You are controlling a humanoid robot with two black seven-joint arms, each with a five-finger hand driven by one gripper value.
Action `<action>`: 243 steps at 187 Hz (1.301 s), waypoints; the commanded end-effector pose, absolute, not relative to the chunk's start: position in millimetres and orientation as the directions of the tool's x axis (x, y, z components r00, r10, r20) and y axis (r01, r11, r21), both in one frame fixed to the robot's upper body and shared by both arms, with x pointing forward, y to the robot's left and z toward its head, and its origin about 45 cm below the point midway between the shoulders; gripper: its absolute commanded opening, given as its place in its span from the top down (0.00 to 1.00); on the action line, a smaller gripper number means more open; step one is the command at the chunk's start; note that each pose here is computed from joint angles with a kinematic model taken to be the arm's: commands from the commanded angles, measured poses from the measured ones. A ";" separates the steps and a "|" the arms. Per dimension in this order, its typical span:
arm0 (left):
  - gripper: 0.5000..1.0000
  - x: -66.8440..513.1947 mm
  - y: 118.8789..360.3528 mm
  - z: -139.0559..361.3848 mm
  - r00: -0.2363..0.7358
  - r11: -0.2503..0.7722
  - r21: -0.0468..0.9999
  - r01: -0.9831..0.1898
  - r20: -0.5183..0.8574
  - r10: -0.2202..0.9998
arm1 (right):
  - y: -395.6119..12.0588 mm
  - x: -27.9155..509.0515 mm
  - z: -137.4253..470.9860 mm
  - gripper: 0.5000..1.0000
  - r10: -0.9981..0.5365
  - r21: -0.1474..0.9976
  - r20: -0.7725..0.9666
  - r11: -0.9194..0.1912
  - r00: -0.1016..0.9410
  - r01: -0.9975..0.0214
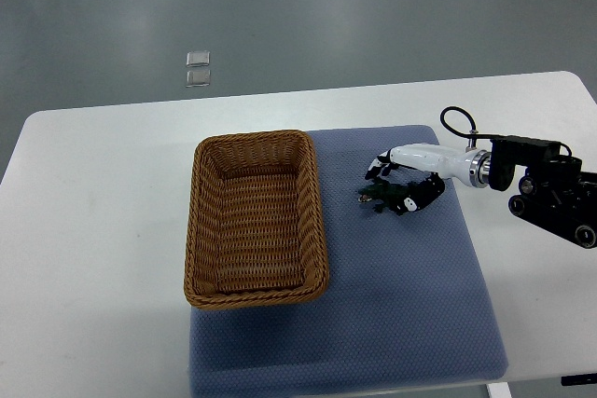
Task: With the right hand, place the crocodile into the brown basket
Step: 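Close the right hand's fingers around the crocodile's body, then lift the crocodile with the right hand and carry it over the basket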
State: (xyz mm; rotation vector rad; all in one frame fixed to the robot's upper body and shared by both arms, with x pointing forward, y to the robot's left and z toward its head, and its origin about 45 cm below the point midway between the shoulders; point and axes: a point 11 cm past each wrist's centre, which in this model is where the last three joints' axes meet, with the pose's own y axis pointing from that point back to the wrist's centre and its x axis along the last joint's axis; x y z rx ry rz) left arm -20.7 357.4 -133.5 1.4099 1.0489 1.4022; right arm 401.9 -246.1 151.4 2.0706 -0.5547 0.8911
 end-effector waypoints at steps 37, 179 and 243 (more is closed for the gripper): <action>0.00 -20.7 357.4 -133.5 0.013 -0.273 0.962 -0.010 0.273 0.962 | -244.2 406.7 158.4 0.77 -0.076 0.482 0.765 -0.590 0.639 -0.648; 0.00 -20.7 357.3 -133.5 0.013 -0.271 0.962 -0.010 0.272 0.962 | -244.2 411.0 165.6 1.00 -0.088 0.465 0.771 -0.598 0.631 -0.653; 0.00 -20.7 357.4 -133.5 0.013 -0.273 0.962 -0.010 0.273 0.962 | -240.1 431.4 200.3 1.00 -0.091 0.418 0.807 -0.609 0.583 -0.674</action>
